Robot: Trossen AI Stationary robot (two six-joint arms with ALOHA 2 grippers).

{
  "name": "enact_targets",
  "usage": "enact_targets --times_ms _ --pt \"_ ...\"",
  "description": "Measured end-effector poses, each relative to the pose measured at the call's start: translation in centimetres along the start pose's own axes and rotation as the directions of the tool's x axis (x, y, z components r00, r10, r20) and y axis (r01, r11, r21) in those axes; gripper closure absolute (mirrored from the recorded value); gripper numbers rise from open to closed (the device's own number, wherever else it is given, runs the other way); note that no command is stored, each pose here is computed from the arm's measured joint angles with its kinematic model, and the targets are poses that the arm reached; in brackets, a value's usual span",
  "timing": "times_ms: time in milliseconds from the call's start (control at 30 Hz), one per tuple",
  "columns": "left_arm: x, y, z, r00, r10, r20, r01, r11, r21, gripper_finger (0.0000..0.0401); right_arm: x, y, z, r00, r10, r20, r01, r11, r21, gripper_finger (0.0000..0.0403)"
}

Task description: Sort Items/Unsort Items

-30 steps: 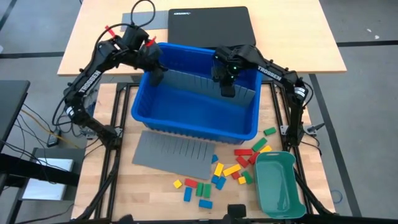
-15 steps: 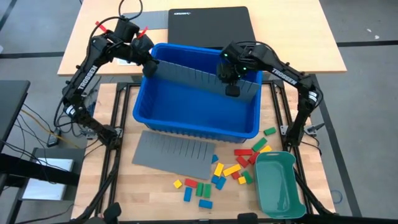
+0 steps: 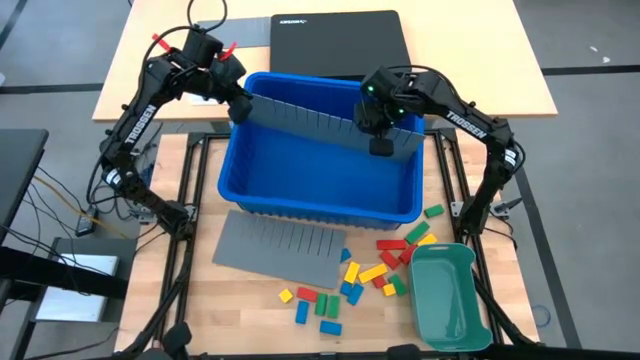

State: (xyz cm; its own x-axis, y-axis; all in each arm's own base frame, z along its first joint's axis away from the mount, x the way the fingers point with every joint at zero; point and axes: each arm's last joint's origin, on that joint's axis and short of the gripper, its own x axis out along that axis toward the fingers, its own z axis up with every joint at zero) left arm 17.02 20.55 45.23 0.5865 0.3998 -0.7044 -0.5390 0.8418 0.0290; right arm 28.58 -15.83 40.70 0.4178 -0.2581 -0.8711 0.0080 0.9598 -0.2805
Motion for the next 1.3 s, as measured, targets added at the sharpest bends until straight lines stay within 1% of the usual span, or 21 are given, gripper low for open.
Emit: enact_targets --times_ms 100,200,467,567,900,1133,1200,1300 --pt "0.0 0.0 0.0 1.0 0.0 0.0 0.0 1.0 0.0 0.0391 0.0 -0.3 -0.1 1.0 -0.012 -0.001 0.012 1.0 -0.026 0.0403" --pt "0.0 0.0 0.0 1.0 0.0 -0.001 0.0 1.0 0.0 0.039 0.0 -0.7 -0.3 1.0 -0.022 0.0 0.022 1.0 -0.019 0.0403" --pt "0.0 0.0 0.0 1.0 0.0 -0.001 0.0 1.0 0.0 0.039 0.2 -0.7 -0.3 1.0 -0.008 0.001 0.008 0.998 -0.063 0.0403" --pt "0.0 0.0 0.0 1.0 -0.001 -0.003 0.001 1.0 0.0 0.039 1.1 -1.0 -0.3 1.0 0.013 -0.01 -0.013 0.998 -0.061 0.0403" --pt "0.0 -0.1 -0.2 1.0 -0.004 -0.016 0.004 1.0 -0.004 0.039 6.3 -1.9 0.2 0.99 0.083 -0.117 -0.089 0.995 -0.048 0.0403" --pt "0.0 -0.1 -0.2 1.0 -0.006 -0.024 0.006 1.0 -0.007 0.039 10.0 -3.2 -0.2 0.976 0.111 -0.187 -0.113 0.994 -0.002 0.0403" --pt "0.0 -0.1 -0.2 1.0 -0.006 -0.025 0.006 1.0 -0.009 0.039 10.5 -3.3 -0.3 0.974 0.117 -0.194 -0.119 0.993 0.003 0.0403" --pt "0.0 -0.1 -0.3 0.999 -0.009 -0.034 0.009 1.0 -0.011 0.0391 10.1 -3.2 -0.3 0.975 0.116 -0.19 -0.119 0.993 -0.002 0.0403"
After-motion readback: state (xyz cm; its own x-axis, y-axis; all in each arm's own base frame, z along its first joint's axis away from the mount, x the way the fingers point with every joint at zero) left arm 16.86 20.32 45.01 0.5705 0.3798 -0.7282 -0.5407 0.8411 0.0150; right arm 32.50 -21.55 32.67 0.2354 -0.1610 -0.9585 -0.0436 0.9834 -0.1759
